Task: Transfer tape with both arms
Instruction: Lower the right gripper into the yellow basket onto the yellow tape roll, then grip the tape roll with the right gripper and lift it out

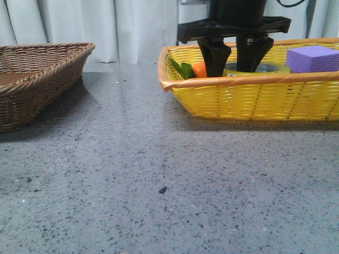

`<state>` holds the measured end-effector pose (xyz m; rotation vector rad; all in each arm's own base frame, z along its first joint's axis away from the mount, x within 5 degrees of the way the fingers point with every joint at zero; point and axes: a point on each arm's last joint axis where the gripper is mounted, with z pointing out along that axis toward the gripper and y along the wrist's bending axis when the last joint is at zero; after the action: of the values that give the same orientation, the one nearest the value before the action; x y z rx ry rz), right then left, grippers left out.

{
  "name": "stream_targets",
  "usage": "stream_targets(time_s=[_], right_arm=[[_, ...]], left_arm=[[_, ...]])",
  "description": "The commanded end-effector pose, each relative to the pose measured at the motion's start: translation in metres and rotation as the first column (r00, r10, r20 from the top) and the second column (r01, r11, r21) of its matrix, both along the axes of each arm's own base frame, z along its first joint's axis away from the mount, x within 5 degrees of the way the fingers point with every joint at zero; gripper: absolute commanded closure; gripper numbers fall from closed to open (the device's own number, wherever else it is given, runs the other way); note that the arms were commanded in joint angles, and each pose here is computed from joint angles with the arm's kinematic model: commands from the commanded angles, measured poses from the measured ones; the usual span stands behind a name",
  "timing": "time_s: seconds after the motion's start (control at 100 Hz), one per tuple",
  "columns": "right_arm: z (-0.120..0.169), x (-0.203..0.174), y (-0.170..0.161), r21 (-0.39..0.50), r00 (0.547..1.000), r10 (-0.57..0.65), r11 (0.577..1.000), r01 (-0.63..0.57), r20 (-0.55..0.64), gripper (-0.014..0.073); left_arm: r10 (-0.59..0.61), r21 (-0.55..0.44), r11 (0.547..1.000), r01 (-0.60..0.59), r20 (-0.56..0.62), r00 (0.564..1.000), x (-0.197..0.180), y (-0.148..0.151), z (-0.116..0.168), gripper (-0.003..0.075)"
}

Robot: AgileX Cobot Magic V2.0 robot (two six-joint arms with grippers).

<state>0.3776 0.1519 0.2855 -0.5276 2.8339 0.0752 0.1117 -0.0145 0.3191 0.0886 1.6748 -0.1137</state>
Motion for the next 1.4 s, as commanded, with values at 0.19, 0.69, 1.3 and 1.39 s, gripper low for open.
stream_targets(time_s=[0.19,0.69,1.3,1.39], right_arm=[[0.026,-0.002,-0.005,0.020,0.997,-0.001,1.000,-0.001,0.081,0.0439],[0.033,-0.001,-0.004,0.027,0.995,-0.002,1.000,-0.001,0.099,0.0581],[0.156,-0.085,0.080,0.212,0.905,0.245,0.920,-0.330,0.347,0.0582],[0.153,-0.105,0.106,0.209,0.882,0.326,0.888,-0.409,0.340,0.0582]], left_arm=[[-0.002,-0.024,1.000,0.004,0.107,0.994,0.001,-0.001,0.019,0.0741],[-0.002,-0.024,1.000,0.004,0.107,0.994,0.001,-0.001,0.019,0.0741],[-0.002,-0.024,1.000,0.004,0.107,0.994,0.001,-0.001,0.019,0.0741],[-0.002,-0.024,1.000,0.004,0.107,0.994,0.001,-0.001,0.019,0.0741]])
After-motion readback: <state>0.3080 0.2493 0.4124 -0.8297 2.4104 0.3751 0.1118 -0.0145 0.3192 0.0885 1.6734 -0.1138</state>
